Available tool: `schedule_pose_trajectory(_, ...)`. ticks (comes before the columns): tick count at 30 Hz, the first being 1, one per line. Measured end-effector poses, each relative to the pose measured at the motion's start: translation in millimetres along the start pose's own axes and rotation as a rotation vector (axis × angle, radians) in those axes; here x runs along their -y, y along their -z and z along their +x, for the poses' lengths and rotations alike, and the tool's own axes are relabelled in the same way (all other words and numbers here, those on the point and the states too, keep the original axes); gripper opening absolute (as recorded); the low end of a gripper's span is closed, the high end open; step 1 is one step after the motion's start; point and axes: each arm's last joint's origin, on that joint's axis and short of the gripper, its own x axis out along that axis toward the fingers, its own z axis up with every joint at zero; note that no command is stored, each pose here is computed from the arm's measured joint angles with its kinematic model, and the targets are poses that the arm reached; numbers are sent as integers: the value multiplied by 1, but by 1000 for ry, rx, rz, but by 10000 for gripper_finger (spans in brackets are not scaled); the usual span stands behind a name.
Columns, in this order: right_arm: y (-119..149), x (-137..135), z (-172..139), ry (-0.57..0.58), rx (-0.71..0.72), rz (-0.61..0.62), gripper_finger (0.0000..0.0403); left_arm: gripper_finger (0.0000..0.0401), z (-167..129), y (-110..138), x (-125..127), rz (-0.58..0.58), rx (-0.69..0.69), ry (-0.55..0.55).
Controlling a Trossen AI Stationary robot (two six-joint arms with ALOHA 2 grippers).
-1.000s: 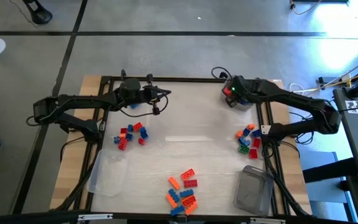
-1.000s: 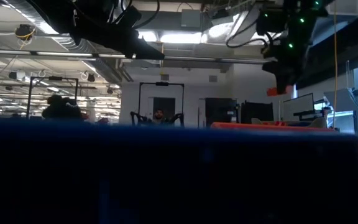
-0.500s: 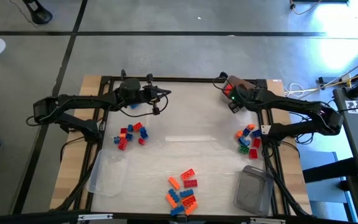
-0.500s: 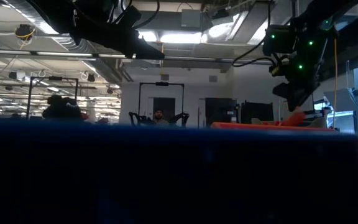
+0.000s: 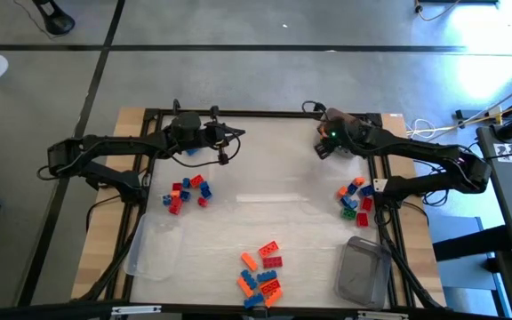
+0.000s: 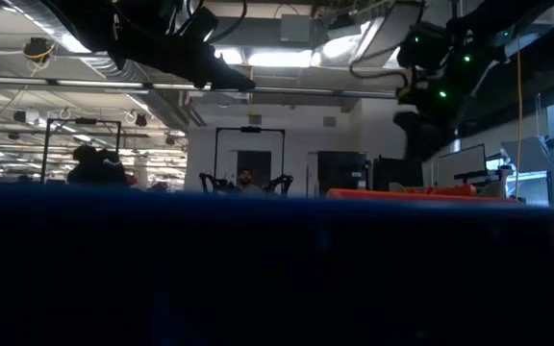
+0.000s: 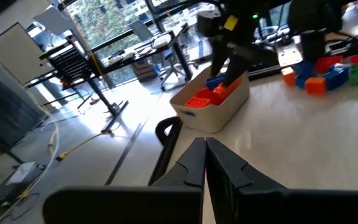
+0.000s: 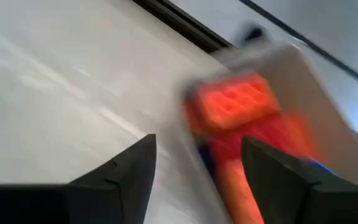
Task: Sort blocks by size
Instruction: Put the orange game piece into the gray bin
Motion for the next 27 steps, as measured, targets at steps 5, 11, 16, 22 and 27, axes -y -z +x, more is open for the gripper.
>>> schedule_pose_trajectory(5,-14,-14,-4,-237,129,-34,252,8,0,-5,6,-28,35,21)
schedule_pose_trajectory(11,-12,-47,-19,-380,275,-187,253,78,0,-10,14,-62,56,48)
schedule_pose_trajectory(16,10,-75,-25,-491,392,-283,253,148,-1,-14,25,-113,58,94)
schedule_pose_trajectory(22,42,-98,-33,-640,442,-355,253,198,-5,-12,58,-165,-59,235)
schedule_pose_trajectory(27,63,-116,-50,-767,469,-404,253,207,-16,-20,95,-158,-119,300)
